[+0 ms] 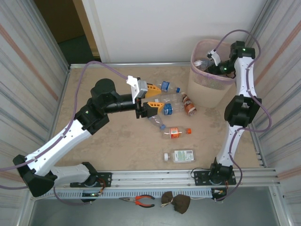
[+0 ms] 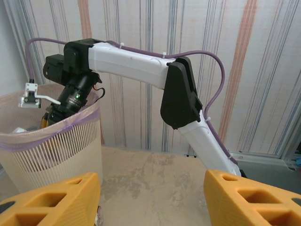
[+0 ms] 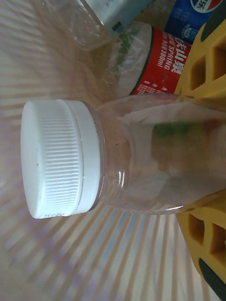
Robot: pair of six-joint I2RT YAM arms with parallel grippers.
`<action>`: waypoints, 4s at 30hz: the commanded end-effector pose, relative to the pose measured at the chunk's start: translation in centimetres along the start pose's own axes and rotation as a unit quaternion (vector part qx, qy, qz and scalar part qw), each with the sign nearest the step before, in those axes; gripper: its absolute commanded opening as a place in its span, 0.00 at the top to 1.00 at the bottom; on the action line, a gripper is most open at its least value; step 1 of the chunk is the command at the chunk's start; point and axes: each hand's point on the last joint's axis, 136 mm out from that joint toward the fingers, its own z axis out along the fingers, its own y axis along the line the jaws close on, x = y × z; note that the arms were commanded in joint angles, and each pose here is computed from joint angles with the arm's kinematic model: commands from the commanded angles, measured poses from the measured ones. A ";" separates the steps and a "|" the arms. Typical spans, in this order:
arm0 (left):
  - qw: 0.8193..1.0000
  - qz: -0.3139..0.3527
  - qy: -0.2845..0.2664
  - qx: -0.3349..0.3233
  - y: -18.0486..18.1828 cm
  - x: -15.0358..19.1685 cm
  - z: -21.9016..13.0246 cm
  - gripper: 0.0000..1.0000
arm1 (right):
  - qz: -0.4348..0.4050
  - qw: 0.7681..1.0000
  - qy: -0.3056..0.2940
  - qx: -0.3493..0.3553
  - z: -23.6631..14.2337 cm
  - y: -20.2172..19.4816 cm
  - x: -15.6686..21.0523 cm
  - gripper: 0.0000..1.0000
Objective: Put the plastic bottles in the bin
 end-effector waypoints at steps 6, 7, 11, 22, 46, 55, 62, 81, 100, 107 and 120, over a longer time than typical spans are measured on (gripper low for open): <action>1.000 -0.004 -0.001 -0.014 0.4 -0.3 -0.4 0.39 | -0.001 0.993 0.116 0.005 2.9 -1.2 5.4 0.86; 1.000 -0.005 -0.001 -0.014 0.4 -0.3 -0.4 0.39 | -0.001 0.992 0.123 0.006 3.2 -1.4 5.6 0.86; 1.000 -0.007 0.000 -0.015 0.4 -0.2 -0.4 0.39 | -0.009 0.988 0.151 0.005 4.5 -1.7 6.8 0.86; 1.000 -0.015 0.007 -0.022 0.5 0.4 -0.6 0.39 | -0.016 0.984 0.179 -0.003 6.4 -2.2 8.4 0.68; 1.000 -0.008 -0.004 -0.018 0.3 -0.3 -0.7 0.39 | -0.069 0.990 -0.023 0.122 -7.0 1.7 -3.6 0.32; 0.999 -0.010 0.042 -0.029 1.0 1.7 -0.3 0.40 | -0.044 0.975 -0.096 0.198 -12.1 2.9 -7.0 0.27; 0.993 -0.013 0.118 -0.012 0.9 5.6 0.6 0.40 | 0.001 0.960 -0.155 0.232 -15.1 5.2 -8.3 0.24; 0.918 0.038 0.389 0.070 -6.8 21.5 4.4 0.37 | 0.074 0.916 -0.262 0.294 -18.5 13.6 -3.0 0.20; 0.821 0.115 0.549 0.102 -10.9 34.2 7.4 0.01 | 0.043 0.909 -0.288 0.299 -20.4 20.5 -0.4 0.19; 0.813 0.121 0.561 0.094 -10.4 36.7 8.7 0.01 | 0.033 0.909 -0.292 0.296 -20.6 21.8 -0.3 0.18; 0.801 0.103 0.581 0.103 -10.8 40.1 9.3 0.14 | 0.016 0.911 -0.291 0.293 -20.5 22.7 -0.3 0.17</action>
